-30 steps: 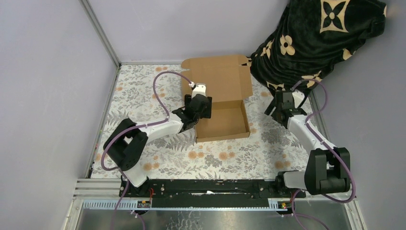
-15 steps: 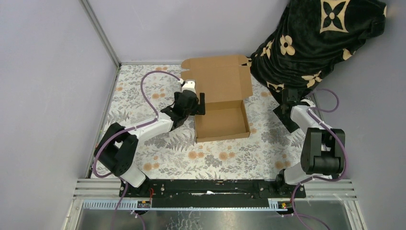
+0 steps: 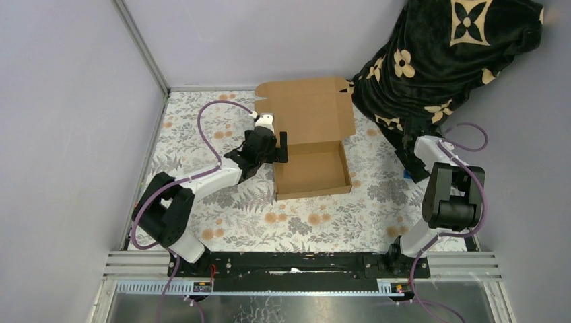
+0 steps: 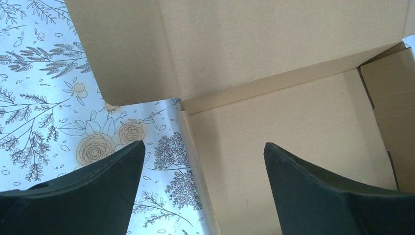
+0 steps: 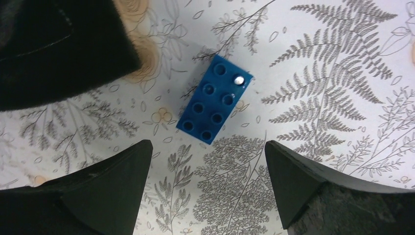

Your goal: Fold the paper box

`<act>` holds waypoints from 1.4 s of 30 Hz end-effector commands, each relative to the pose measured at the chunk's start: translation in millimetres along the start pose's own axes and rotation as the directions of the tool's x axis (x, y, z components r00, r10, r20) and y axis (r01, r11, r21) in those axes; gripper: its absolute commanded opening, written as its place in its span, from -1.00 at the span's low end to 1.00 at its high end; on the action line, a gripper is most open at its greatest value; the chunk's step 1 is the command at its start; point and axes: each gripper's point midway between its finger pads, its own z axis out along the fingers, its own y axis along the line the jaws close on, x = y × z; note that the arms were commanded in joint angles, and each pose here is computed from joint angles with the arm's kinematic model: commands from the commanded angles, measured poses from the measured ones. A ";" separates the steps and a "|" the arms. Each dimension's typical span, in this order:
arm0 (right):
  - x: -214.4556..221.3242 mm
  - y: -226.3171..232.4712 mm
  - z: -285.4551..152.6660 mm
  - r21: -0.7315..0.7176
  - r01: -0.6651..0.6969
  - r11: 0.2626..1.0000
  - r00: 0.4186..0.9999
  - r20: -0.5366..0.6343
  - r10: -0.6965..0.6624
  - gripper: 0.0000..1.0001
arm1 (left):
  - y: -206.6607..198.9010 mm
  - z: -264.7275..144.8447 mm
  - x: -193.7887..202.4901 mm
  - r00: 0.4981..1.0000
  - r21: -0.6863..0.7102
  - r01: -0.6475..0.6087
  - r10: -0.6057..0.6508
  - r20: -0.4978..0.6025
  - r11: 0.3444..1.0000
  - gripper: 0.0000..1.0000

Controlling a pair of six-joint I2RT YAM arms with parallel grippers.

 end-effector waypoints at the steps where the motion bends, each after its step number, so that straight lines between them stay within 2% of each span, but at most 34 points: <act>1: -19.8 -12.4 3.5 0.076 -0.055 0.996 0.996 0.069 0.050 0.85 | -3.6 1.1 -12.8 0.999 0.027 0.012 -0.013 0.051 1.000 0.97; 12: -21.1 -15.8 22.7 0.132 -0.068 0.989 0.997 0.056 0.061 0.74 | -1.0 2.1 -12.9 0.999 0.017 -0.001 0.000 0.047 1.000 0.97; 15: -19.9 -15.9 25.8 0.140 -0.057 0.989 0.997 0.051 0.051 0.50 | -1.6 2.5 -13.9 0.999 0.017 0.001 -0.002 0.047 1.000 0.97; 22: -10.7 -17.6 33.3 0.132 -0.032 0.991 0.999 0.031 0.028 0.39 | -1.5 1.5 -13.3 0.999 0.016 0.001 -0.001 0.039 1.000 0.97; 26: -3.7 -17.7 36.3 0.111 -0.010 0.994 1.000 0.012 0.009 0.02 | -0.3 0.0 -13.0 0.999 0.011 0.004 -0.004 0.036 1.000 0.97; 29: 1.1 -17.3 37.4 0.090 0.006 0.996 1.000 -0.002 -0.006 -0.08 | 0.9 -2.1 -14.0 0.999 0.004 0.004 -0.004 0.036 1.000 0.97; 36: 13.9 -8.6 34.0 -0.025 0.060 0.998 0.997 -0.041 -0.061 -0.49 | 5.4 -9.5 -20.5 0.999 -0.024 0.002 -0.001 0.043 1.000 0.97; 39: 19.1 -0.5 26.8 -0.106 0.108 0.989 0.992 -0.047 -0.113 -0.69 | 6.8 -12.3 -25.3 0.998 -0.035 0.006 -0.004 0.055 0.999 0.97; 42: 24.1 13.7 12.0 -0.195 0.187 0.963 0.981 -0.016 -0.194 -0.76 | 11.0 -16.2 -24.2 0.999 -0.056 0.004 -0.002 0.043 0.998 0.97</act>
